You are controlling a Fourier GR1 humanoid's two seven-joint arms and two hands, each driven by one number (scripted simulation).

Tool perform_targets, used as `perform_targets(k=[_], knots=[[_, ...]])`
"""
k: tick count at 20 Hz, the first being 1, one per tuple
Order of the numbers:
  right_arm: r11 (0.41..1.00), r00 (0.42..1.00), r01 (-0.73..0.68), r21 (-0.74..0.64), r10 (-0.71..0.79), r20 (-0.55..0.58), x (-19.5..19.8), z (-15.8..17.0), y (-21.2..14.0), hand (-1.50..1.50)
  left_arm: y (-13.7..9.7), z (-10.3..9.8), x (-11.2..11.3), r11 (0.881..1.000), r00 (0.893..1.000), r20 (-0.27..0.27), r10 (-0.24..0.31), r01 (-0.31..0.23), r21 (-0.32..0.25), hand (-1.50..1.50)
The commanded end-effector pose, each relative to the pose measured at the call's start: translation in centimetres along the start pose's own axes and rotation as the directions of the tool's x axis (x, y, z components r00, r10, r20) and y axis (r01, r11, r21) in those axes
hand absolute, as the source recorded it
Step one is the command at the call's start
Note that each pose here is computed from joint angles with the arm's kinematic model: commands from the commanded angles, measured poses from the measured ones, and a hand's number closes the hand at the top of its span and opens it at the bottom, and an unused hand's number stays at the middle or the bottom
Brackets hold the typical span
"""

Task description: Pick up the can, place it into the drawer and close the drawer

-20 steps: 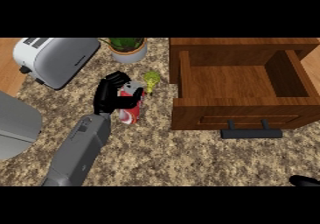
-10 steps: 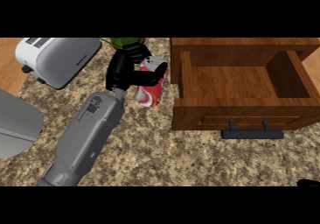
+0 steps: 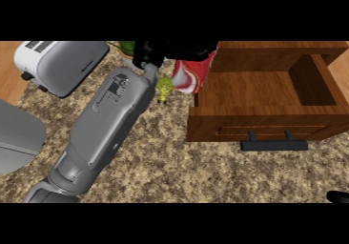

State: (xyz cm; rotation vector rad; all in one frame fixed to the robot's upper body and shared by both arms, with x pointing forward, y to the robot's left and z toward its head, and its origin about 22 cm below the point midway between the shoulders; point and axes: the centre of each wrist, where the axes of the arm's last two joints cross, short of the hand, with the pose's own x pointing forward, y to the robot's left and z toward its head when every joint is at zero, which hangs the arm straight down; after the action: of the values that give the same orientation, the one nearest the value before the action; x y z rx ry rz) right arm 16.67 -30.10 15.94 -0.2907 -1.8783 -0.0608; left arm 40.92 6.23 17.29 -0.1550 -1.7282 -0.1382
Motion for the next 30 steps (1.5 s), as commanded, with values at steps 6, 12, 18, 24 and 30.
perform_targets(k=[6, 12, 18, 24, 30], knots=[[1.000, 1.000, 0.010, 0.019, -0.010, 0.018, -1.2, -1.0, -0.8, -1.50, -4.7, -3.0, 6.1, 1.000, 1.000, -0.012, -0.021, 0.021, 0.009, 1.50], [1.000, 1.000, 0.003, 0.004, -0.003, 0.011, -0.4, -0.4, 0.2, -1.50, -5.9, -4.1, 7.4, 0.997, 0.996, -0.047, -0.074, 0.073, -0.027, 1.50], [1.000, 0.999, 0.001, 0.030, -0.002, 0.049, 0.4, -1.7, 0.4, -1.50, -7.8, -4.4, 8.2, 0.992, 0.991, -0.058, -0.123, 0.124, 0.011, 1.50], [0.998, 0.999, 0.025, 0.049, -0.026, 0.022, 0.6, -1.5, 0.2, -1.50, -8.3, -4.7, 8.4, 0.985, 0.985, -0.045, -0.164, 0.166, 0.040, 1.50], [0.999, 1.000, 0.003, 0.054, -0.004, 0.018, 0.1, -1.6, 0.6, -1.50, -7.4, -5.1, 6.6, 0.975, 0.984, -0.077, -0.159, 0.169, 0.146, -1.50]])
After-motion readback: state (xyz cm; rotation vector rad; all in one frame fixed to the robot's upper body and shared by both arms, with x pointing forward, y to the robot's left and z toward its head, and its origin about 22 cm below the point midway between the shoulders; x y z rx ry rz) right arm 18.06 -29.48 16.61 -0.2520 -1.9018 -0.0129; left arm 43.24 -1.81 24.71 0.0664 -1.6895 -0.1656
